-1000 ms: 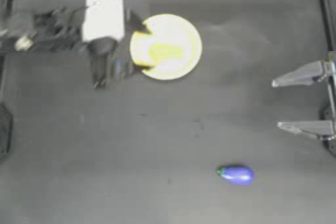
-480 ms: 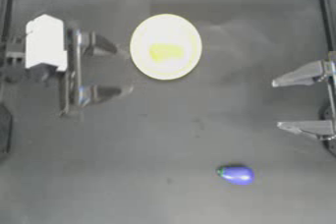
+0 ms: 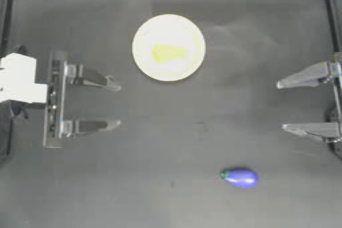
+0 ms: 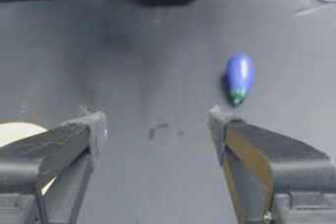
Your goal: Put brown chicken wing on plate
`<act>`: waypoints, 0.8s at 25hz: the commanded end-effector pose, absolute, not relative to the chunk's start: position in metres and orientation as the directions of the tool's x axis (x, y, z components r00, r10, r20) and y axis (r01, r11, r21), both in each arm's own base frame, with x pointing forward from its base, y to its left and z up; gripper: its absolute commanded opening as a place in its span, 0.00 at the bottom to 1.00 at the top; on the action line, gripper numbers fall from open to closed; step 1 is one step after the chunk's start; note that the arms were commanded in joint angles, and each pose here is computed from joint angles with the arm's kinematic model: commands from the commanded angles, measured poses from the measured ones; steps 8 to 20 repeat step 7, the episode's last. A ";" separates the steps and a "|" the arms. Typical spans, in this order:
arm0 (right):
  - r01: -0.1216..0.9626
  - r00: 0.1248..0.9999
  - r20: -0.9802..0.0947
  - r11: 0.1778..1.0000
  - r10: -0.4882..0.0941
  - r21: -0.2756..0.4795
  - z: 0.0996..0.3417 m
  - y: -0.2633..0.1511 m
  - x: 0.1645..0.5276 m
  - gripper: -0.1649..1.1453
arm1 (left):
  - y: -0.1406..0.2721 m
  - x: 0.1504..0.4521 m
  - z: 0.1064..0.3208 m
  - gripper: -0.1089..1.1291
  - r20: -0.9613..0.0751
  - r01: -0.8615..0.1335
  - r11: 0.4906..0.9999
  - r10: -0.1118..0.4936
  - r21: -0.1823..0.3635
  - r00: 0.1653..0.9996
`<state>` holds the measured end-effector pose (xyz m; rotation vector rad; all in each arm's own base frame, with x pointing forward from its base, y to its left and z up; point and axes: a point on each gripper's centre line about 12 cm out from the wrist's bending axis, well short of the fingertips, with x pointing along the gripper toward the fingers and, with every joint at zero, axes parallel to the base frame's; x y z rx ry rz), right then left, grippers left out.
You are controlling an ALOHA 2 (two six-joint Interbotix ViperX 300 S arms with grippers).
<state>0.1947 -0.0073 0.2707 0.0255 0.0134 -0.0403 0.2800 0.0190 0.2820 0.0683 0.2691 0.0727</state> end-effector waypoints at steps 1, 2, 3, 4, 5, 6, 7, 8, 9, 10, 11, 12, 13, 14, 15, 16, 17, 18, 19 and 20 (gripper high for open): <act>0.041 0.999 0.005 0.999 -0.041 0.025 0.277 -0.007 0.197 0.89 | 0.013 0.277 0.288 0.86 -0.220 -0.053 0.996 0.069 0.078 0.973; 0.042 0.999 0.006 0.999 -0.042 0.025 0.277 -0.008 0.197 0.89 | 0.011 0.276 0.286 0.86 -0.217 -0.049 0.996 0.065 0.079 0.974; 0.042 0.999 0.004 0.999 -0.043 0.027 0.277 -0.008 0.197 0.89 | 0.010 0.275 0.285 0.86 -0.215 -0.046 0.996 0.062 0.080 0.975; 0.041 0.999 0.006 0.999 -0.041 0.025 0.277 -0.007 0.197 0.89 | 0.009 0.274 0.284 0.86 -0.212 -0.044 0.996 0.060 0.079 0.975; 0.041 0.999 0.005 0.999 -0.041 0.025 0.277 -0.007 0.197 0.89 | 0.007 0.273 0.283 0.86 -0.211 -0.040 0.996 0.056 0.080 0.976; 0.042 0.999 0.006 0.999 -0.043 0.027 0.277 -0.008 0.197 0.89 | 0.006 0.272 0.283 0.86 -0.207 -0.037 0.996 0.053 0.080 0.977; 0.042 0.999 0.003 0.999 -0.043 0.027 0.276 -0.008 0.196 0.89 | 0.006 0.271 0.282 0.86 -0.207 -0.036 0.996 0.052 0.079 0.977; 0.042 0.999 0.003 0.999 -0.043 0.027 0.276 -0.008 0.196 0.89 | 0.006 0.271 0.282 0.86 -0.207 -0.036 0.996 0.052 0.079 0.977; 0.042 0.999 0.003 0.999 -0.043 0.027 0.276 -0.008 0.196 0.89 | 0.006 0.271 0.282 0.86 -0.207 -0.036 0.996 0.052 0.079 0.977; 0.042 0.999 0.003 0.999 -0.043 0.027 0.276 -0.008 0.196 0.89 | 0.006 0.271 0.282 0.86 -0.207 -0.036 0.996 0.052 0.079 0.977; 0.042 0.999 0.003 0.999 -0.043 0.027 0.276 -0.008 0.196 0.89 | 0.006 0.271 0.282 0.86 -0.207 -0.036 0.996 0.052 0.079 0.977; 0.042 0.999 0.003 0.999 -0.043 0.027 0.276 -0.008 0.196 0.89 | 0.006 0.271 0.282 0.86 -0.207 -0.036 0.996 0.052 0.079 0.977; 0.042 0.999 0.003 0.999 -0.043 0.027 0.276 -0.008 0.196 0.89 | 0.006 0.271 0.282 0.86 -0.207 -0.036 0.996 0.052 0.079 0.977; 0.042 0.999 0.003 0.999 -0.043 0.027 0.276 -0.008 0.196 0.89 | 0.006 0.271 0.282 0.86 -0.207 -0.036 0.996 0.052 0.079 0.977; 0.042 0.999 0.003 0.999 -0.043 0.027 0.276 -0.008 0.196 0.89 | 0.006 0.271 0.282 0.86 -0.207 -0.036 0.996 0.052 0.079 0.977; 0.042 0.999 0.003 0.999 -0.043 0.027 0.276 -0.008 0.196 0.89 | 0.006 0.271 0.282 0.86 -0.207 -0.036 0.996 0.052 0.079 0.977; 0.042 0.999 0.003 0.999 -0.043 0.027 0.276 -0.008 0.196 0.89 | 0.006 0.271 0.282 0.86 -0.207 -0.036 0.996 0.052 0.079 0.977; 0.042 0.999 0.003 0.999 -0.043 0.027 0.276 -0.008 0.196 0.89 | 0.006 0.271 0.282 0.86 -0.207 -0.036 0.996 0.052 0.079 0.977; 0.042 0.999 0.003 0.999 -0.043 0.027 0.276 -0.008 0.196 0.89 | 0.006 0.271 0.282 0.86 -0.207 -0.036 0.996 0.052 0.079 0.977; 0.042 0.999 0.003 0.999 -0.043 0.027 0.276 -0.008 0.196 0.89 | 0.006 0.271 0.282 0.86 -0.207 -0.036 0.996 0.052 0.079 0.977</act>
